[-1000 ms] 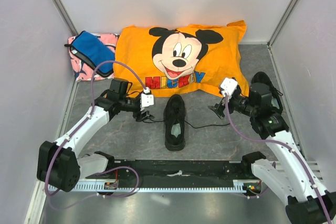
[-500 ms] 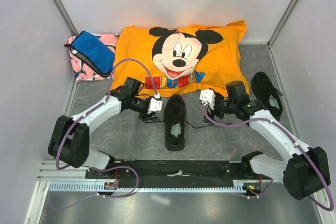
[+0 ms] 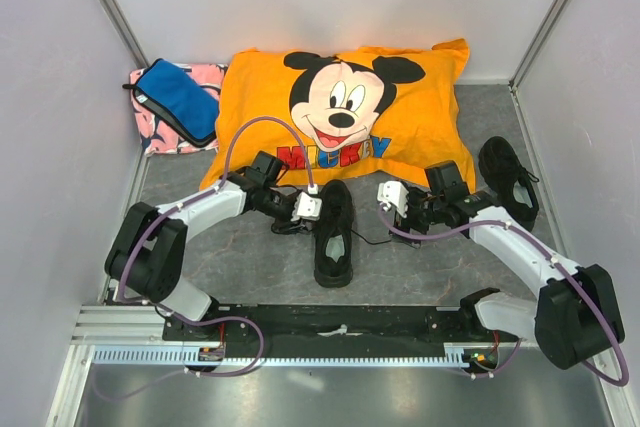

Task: Tie the shoes

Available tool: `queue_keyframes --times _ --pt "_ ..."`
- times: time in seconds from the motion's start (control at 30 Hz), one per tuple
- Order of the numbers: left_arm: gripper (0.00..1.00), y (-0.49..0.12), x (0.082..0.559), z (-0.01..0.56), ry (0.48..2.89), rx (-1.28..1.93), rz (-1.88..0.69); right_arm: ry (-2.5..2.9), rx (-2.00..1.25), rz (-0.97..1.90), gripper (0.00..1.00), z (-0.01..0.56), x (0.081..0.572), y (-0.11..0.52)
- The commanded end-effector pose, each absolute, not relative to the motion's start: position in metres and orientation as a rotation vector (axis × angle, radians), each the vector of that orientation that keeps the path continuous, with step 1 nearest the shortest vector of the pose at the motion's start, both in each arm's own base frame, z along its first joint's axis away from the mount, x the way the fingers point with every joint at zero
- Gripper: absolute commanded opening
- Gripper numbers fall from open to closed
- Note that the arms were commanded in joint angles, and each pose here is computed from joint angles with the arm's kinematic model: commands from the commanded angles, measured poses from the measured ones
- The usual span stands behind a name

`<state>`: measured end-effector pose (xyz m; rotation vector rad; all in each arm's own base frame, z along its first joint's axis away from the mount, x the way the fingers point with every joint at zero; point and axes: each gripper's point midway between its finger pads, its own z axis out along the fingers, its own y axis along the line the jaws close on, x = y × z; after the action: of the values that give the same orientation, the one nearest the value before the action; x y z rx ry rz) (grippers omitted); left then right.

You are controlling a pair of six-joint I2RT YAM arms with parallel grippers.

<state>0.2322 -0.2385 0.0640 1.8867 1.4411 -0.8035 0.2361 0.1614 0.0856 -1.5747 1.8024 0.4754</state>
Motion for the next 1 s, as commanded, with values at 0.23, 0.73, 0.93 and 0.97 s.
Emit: queue_keyframes --times 0.23,0.73,0.93,0.97 --pt "0.38 -0.257 0.243 0.072 1.391 1.898 -0.778 1.817 -1.617 0.47 0.88 0.073 0.234 0.159" --pt "0.01 -0.248 0.239 0.095 1.529 1.727 -0.824 1.843 -1.626 0.433 0.79 0.07 0.232 0.151" --pt "0.02 -0.254 0.232 0.133 1.602 1.458 -0.974 1.872 -1.635 0.394 0.76 0.063 0.23 0.143" --pt "0.02 -0.254 0.23 0.136 1.617 1.421 -1.0 1.874 -1.635 0.39 0.76 0.063 0.23 0.143"
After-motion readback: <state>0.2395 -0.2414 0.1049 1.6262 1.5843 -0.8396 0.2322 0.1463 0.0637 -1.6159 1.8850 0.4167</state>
